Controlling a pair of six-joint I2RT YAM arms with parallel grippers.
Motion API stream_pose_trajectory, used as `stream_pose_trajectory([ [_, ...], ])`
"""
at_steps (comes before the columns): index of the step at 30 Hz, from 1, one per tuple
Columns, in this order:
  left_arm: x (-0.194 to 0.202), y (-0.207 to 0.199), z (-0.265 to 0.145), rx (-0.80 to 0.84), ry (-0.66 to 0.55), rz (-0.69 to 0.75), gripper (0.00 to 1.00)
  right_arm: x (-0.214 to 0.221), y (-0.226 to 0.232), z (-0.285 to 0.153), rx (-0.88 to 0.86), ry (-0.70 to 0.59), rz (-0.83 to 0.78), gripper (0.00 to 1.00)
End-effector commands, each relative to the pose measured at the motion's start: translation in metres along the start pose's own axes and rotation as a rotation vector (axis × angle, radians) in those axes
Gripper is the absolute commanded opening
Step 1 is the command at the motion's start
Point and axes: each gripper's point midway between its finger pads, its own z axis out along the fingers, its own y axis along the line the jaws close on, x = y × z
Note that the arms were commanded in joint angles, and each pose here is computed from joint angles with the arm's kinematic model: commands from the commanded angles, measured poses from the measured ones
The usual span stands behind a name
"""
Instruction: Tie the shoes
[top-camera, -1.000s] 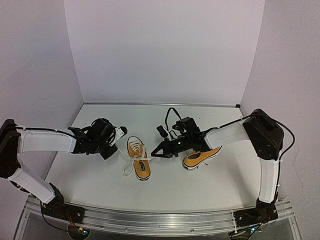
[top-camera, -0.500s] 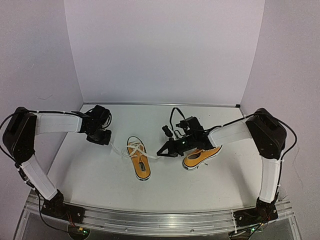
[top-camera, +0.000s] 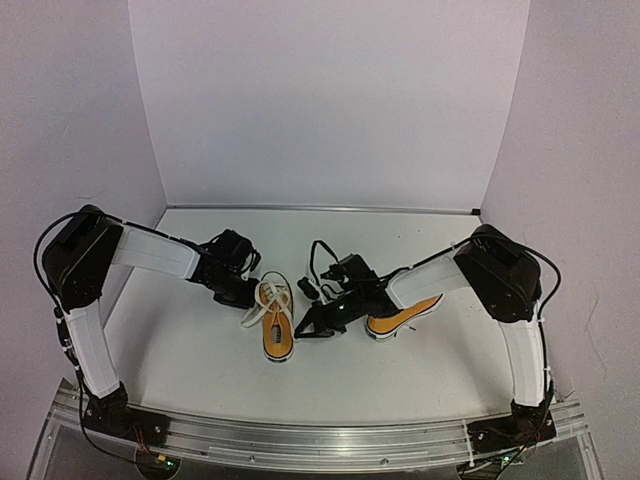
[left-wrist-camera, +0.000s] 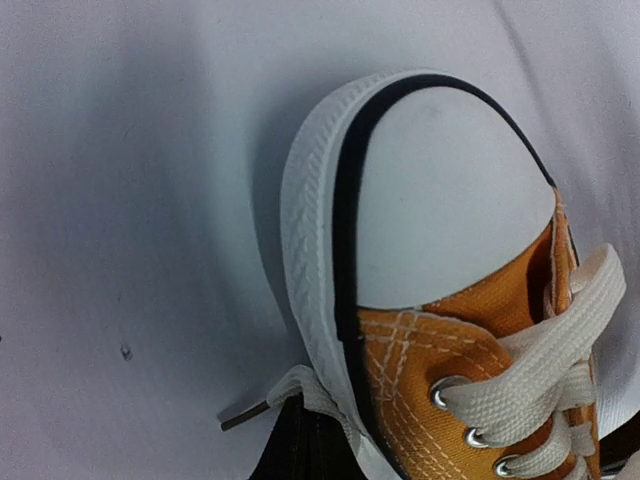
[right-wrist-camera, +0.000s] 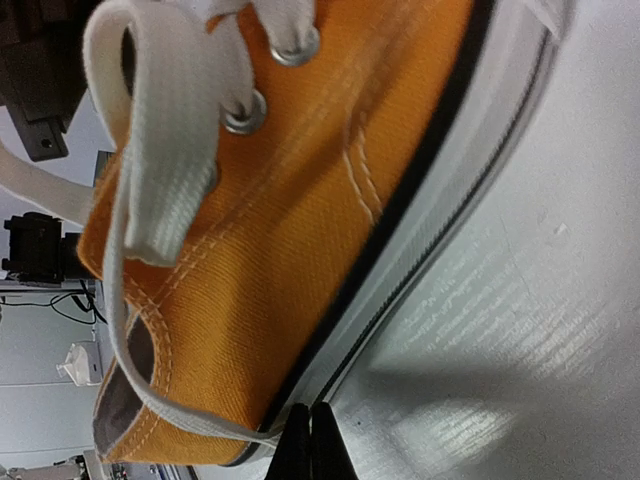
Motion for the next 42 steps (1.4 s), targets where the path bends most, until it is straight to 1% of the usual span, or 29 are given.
stream_pose_trajectory([
  [1, -0.034, -0.025, -0.001, 0.107, -0.093, -0.002, 0.0, -0.016, 0.016, 0.003, -0.029, -0.029, -0.04, 0.0],
  [5, -0.037, -0.018, -0.012, 0.069, -0.095, -0.005, 0.0, -0.021, 0.012, -0.014, 0.001, -0.065, -0.034, 0.0],
  [8, -0.047, -0.003, -0.035, 0.039, -0.149, -0.058, 0.0, -0.034, 0.007, -0.049, 0.048, -0.145, -0.028, 0.0],
  [10, -0.058, 0.01, -0.056, -0.002, -0.207, -0.103, 0.0, -0.047, 0.013, -0.079, 0.076, -0.22, -0.045, 0.0],
  [14, -0.077, 0.043, -0.1, -0.137, -0.318, -0.191, 0.0, -0.066, 0.014, -0.141, 0.16, -0.374, -0.052, 0.0],
  [16, -0.08, 0.061, -0.117, -0.19, -0.345, -0.24, 0.0, -0.068, 0.004, -0.166, 0.215, -0.43, -0.031, 0.0],
  [19, -0.077, 0.095, -0.14, -0.263, -0.368, -0.335, 0.0, -0.063, -0.011, -0.191, 0.28, -0.481, 0.004, 0.0],
  [23, -0.06, 0.144, -0.162, -0.379, -0.385, -0.469, 0.0, -0.052, -0.029, -0.207, 0.343, -0.505, 0.05, 0.0],
  [28, -0.02, 0.207, -0.174, -0.532, -0.355, -0.661, 0.0, -0.041, -0.043, -0.214, 0.397, -0.513, 0.089, 0.0],
  [30, -0.008, 0.223, -0.175, -0.554, -0.345, -0.717, 0.0, -0.037, -0.052, -0.22, 0.438, -0.516, 0.109, 0.0],
  [33, 0.005, 0.229, -0.17, -0.558, -0.31, -0.739, 0.0, -0.026, -0.067, -0.229, 0.507, -0.511, 0.146, 0.0],
  [39, 0.024, 0.229, -0.157, -0.56, -0.253, -0.739, 0.0, 0.002, -0.093, -0.253, 0.644, -0.525, 0.23, 0.0],
  [42, 0.032, 0.231, -0.152, -0.576, -0.228, -0.734, 0.0, 0.014, -0.105, -0.271, 0.72, -0.553, 0.277, 0.0],
])
